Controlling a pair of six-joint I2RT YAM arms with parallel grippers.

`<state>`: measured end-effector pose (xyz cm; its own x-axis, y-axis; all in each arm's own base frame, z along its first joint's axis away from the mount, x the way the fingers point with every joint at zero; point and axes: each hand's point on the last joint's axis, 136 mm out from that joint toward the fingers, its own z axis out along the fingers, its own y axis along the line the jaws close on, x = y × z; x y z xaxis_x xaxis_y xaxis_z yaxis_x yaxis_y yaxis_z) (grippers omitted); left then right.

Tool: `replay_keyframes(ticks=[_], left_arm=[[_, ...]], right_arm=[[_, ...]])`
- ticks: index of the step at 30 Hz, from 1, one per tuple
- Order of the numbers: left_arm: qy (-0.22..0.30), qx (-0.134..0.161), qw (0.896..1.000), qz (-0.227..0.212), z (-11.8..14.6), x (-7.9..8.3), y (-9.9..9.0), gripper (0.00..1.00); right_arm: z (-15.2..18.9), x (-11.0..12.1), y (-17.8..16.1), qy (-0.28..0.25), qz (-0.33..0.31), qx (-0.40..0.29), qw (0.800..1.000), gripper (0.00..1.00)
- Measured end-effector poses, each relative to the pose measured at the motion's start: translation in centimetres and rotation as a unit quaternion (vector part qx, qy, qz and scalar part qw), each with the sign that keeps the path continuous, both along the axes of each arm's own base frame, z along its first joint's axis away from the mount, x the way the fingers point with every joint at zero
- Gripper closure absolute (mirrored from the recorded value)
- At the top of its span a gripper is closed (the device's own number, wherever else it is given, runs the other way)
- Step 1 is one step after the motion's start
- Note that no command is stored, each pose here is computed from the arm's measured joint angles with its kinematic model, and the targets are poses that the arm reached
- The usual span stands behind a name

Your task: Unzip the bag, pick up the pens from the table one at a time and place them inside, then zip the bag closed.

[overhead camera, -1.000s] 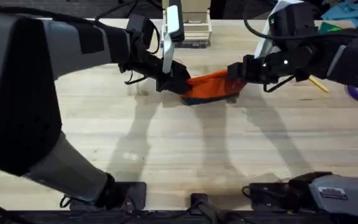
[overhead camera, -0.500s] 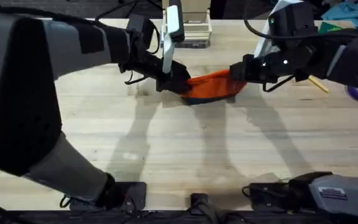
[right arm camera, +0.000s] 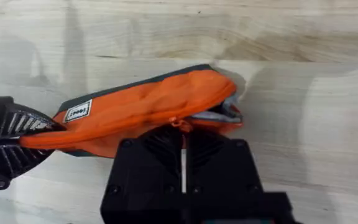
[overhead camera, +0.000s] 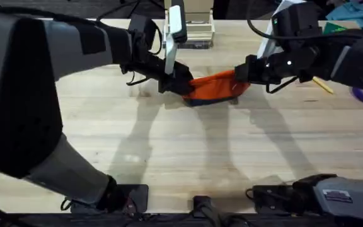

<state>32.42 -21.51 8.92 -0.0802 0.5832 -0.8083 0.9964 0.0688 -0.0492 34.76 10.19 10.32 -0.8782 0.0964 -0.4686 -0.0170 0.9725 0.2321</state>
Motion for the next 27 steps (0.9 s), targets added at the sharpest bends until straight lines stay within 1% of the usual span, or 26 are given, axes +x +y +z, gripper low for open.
replay_keyframes(ticks=[7, 17, 27], left_arm=[[0.0, 0.0, 1.0, 0.0, 0.0, 0.0, 0.0, 0.957], [0.0, 0.0, 1.0, 0.0, 0.0, 0.0, 0.0, 0.957], [0.001, 0.0, 1.0, 0.0, 0.0, 0.0, 0.0, 0.957]], right_arm=[[0.4, 0.0, 0.0, -0.004, 0.001, 0.002, 1.0, 0.967], [4.4, -0.4, 0.1, -0.059, 0.003, 0.018, 0.998, 0.967], [4.6, -0.8, 1.5, -0.064, 0.022, 0.018, 0.998, 0.967]])
